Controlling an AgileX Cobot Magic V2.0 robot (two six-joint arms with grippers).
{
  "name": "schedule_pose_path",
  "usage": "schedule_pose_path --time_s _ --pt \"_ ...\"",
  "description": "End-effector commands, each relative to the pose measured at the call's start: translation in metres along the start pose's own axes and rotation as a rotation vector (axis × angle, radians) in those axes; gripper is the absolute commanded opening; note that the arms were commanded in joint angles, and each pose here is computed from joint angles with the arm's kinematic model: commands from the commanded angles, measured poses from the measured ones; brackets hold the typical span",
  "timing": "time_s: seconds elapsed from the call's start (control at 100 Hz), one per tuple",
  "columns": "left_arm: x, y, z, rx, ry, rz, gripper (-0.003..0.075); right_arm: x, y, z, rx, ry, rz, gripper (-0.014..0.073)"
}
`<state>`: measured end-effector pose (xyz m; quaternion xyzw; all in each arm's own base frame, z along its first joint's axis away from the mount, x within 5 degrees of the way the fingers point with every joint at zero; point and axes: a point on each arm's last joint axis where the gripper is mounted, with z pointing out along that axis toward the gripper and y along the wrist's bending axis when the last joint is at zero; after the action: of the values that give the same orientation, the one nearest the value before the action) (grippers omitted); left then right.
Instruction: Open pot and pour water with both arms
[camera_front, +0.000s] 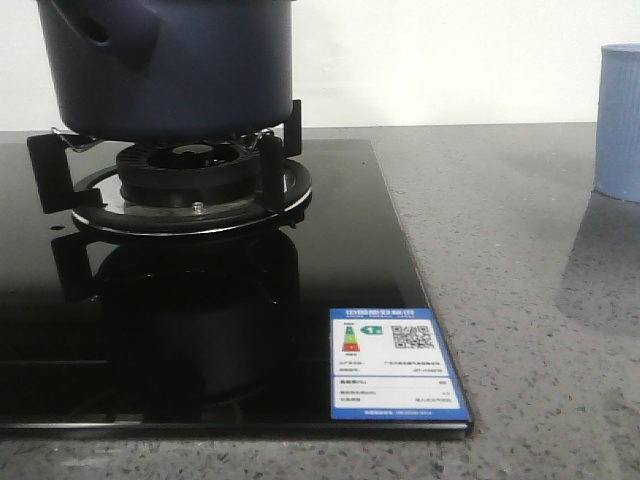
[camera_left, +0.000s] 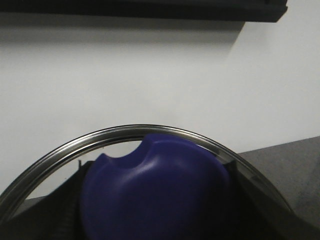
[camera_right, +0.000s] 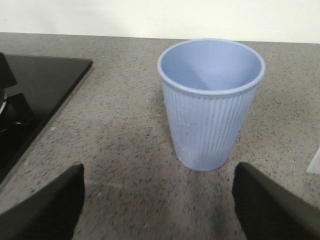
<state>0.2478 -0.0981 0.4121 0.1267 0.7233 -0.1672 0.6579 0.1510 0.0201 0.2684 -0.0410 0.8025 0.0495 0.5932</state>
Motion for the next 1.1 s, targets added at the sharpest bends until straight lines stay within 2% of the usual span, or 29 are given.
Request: schedule_pose_path --time_s 0.0,0.3,0.52,0.71,1.09 --pt "-0.029 0.007 -0.018 -0.066 -0.149 -0.015 0.0325 -0.016 -0.003 0.016 0.04 -0.124 -0.015 0.0529" --pt "-0.032 0.009 -0.024 -0.069 -0.16 -0.013 0.0325 -0.004 -0.011 0.06 0.114 -0.13 0.015 0.0529" --pt "-0.031 0.008 -0.024 -0.064 -0.153 -0.013 0.0325 -0.003 -0.015 0.069 0.152 -0.184 0.025 0.053" --pt "-0.031 0.008 -0.024 -0.064 -0.153 -0.013 0.0325 0.002 -0.015 0.079 0.158 -0.163 0.019 0.0531" --pt "-0.031 0.008 -0.024 -0.064 -0.153 -0.013 0.0325 0.008 -0.015 0.097 0.157 -0.228 -0.043 0.0532"
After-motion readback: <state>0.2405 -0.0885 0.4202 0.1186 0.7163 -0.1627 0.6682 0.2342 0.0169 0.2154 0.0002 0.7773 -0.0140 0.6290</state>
